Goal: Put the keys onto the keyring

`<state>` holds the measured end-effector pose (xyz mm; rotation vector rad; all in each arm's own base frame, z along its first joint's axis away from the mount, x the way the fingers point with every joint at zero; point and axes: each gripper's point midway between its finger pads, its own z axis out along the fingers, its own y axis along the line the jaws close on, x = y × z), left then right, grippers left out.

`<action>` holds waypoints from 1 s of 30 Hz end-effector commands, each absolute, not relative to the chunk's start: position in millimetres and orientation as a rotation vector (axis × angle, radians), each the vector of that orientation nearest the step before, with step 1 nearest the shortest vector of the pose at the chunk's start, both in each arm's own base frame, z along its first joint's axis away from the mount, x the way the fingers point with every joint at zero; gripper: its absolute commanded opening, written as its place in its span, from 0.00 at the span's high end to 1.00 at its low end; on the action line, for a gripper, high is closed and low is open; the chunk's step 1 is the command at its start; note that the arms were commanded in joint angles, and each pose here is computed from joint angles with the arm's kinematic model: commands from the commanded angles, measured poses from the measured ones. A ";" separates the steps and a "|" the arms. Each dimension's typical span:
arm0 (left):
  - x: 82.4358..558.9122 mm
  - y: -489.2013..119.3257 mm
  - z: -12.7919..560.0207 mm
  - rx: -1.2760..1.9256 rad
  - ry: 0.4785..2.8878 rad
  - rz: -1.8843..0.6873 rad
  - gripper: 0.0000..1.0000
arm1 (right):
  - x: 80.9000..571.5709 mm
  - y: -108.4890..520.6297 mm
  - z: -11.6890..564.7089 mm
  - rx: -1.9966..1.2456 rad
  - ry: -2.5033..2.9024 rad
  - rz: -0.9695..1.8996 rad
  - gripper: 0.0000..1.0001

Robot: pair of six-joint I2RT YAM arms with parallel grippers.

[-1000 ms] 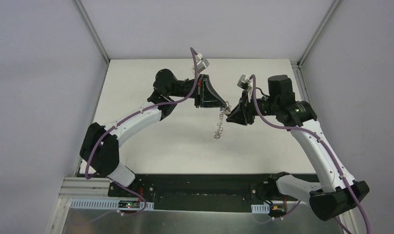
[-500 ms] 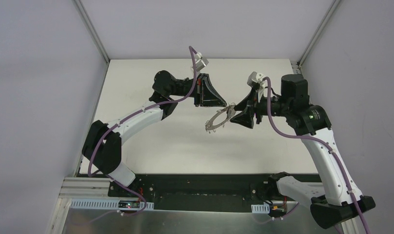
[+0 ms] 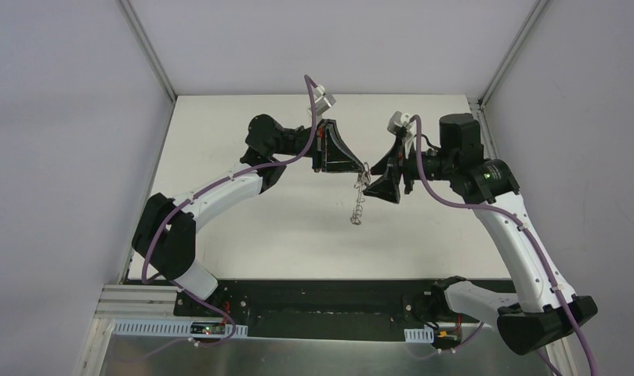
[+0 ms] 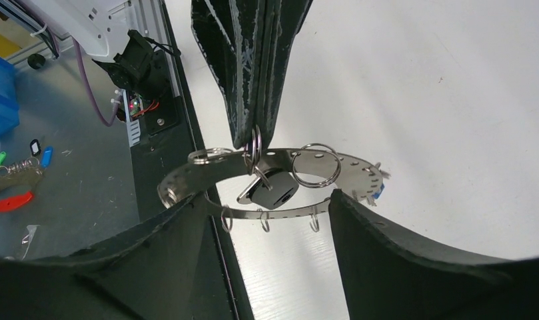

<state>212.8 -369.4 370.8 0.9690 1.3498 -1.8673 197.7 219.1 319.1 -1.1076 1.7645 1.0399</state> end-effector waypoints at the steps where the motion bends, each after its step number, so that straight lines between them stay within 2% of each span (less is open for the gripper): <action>1: 206.0 -366.7 384.7 1.012 1.257 -1.855 1.00 | 204.3 225.1 333.2 -1.112 1.710 1.016 0.33; 8: 205.5 -367.2 383.7 1.014 1.259 -1.859 1.00 | 207.9 231.5 332.5 -1.115 1.707 1.034 0.59; 15: 205.1 -366.6 384.1 1.025 1.253 -1.856 1.00 | 206.6 231.8 331.1 -1.124 1.706 1.033 0.92; 21: 209.9 -364.9 394.7 1.032 1.232 -1.835 1.00 | 203.9 223.9 319.5 -1.123 1.730 0.979 0.96; 30: 229.5 -370.7 395.5 0.960 1.286 -1.789 1.00 | 204.6 221.8 303.9 -1.106 1.776 0.963 0.97</action>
